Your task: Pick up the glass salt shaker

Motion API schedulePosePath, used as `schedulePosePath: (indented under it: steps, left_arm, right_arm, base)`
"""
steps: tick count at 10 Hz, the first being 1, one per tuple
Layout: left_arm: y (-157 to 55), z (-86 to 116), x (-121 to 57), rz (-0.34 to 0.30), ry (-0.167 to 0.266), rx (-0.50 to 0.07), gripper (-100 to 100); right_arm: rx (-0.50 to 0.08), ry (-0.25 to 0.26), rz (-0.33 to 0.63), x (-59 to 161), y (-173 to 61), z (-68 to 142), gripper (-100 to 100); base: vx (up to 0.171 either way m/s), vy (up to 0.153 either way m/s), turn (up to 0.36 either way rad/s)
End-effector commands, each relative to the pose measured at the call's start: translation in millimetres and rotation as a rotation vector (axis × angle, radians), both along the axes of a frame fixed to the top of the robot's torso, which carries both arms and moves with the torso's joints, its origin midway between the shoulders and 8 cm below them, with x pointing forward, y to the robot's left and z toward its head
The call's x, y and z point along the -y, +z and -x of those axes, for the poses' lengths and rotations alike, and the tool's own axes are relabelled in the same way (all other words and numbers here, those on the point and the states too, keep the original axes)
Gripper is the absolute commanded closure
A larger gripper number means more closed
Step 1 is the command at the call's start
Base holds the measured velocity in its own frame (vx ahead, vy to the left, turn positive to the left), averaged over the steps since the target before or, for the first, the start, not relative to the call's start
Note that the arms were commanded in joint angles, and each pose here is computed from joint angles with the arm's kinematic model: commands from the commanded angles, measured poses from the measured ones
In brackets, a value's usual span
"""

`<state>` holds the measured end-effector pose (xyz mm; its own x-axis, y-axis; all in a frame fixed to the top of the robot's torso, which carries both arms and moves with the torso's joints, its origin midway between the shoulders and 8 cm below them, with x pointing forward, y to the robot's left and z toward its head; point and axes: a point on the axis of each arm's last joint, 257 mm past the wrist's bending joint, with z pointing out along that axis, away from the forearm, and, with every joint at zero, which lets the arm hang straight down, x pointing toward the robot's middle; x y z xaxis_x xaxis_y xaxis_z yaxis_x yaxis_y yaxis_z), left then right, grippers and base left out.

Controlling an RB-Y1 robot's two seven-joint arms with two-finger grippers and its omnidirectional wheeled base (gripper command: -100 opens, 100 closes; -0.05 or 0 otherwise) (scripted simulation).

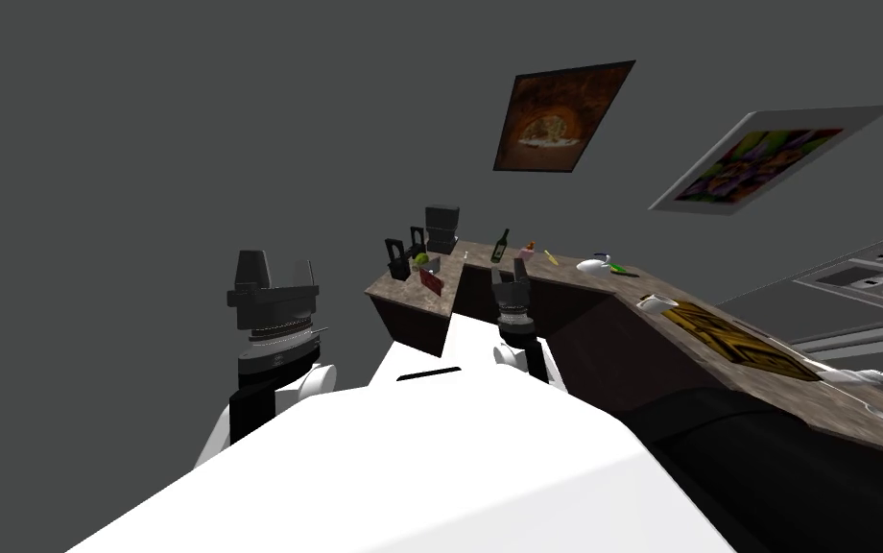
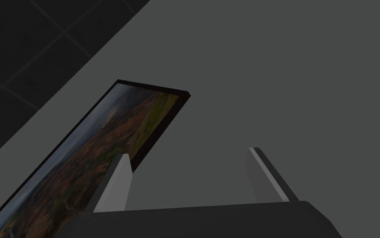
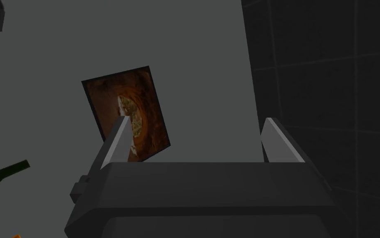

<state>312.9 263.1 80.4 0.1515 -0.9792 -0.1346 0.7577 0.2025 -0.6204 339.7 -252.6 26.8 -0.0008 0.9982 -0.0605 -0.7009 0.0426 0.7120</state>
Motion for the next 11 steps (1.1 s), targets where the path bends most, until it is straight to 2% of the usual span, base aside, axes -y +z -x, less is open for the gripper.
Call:
schedulePosePath:
  steps: [1, 6, 7, 8, 9, 10, 11]
  left_arm:
    - [0.0, 0.0, 0.0, 0.0, 0.0, 0.0, 0]
    - [0.0, 0.0, 0.0, 0.0, 0.0, 0.0, 0]
    - [0.0, 0.0, 0.0, 0.0, 0.0, 0.0, 0]
    - [0.0, 0.0, 0.0, 0.0, 0.0, 0.0, 0]
    - [0.0, 0.0, 0.0, 0.0, 0.0, 0.0, 0]
    - [0.0, 0.0, 0.0, 0.0, 0.0, 0.0, 0]
    - [0.0, 0.0, 0.0, 0.0, 0.0, 0.0, 0]
  right_arm:
    - [-0.035, 0.044, 0.046, -13.1, -12.7, -7.9, -100]
    - [-0.099, 0.123, 0.17, -33.9, -39.2, -19.4, -100]
    - [-0.128, 0.148, 0.206, -40.7, -53.0, -25.0, -100]
    - [-0.132, 0.156, 0.228, -41.9, -54.5, -24.5, -100]
    - [-0.162, 0.18, 0.266, -47.7, -69.2, -29.5, -100]
    - [-0.166, 0.189, 0.291, -48.5, -71.1, -28.9, -100]
    - [-0.196, 0.211, 0.331, -53.1, -86.7, -33.3, -100]
  base:
    - [-0.074, -0.064, 0.201]
    - [-0.04, -0.052, 0.09]
    - [-0.045, -0.043, 0.139]
    - [-0.042, -0.042, 0.081]
    - [-0.035, -0.037, 0.183]
    - [-0.024, -0.041, 0.083]
    - [-0.032, -0.054, 0.154]
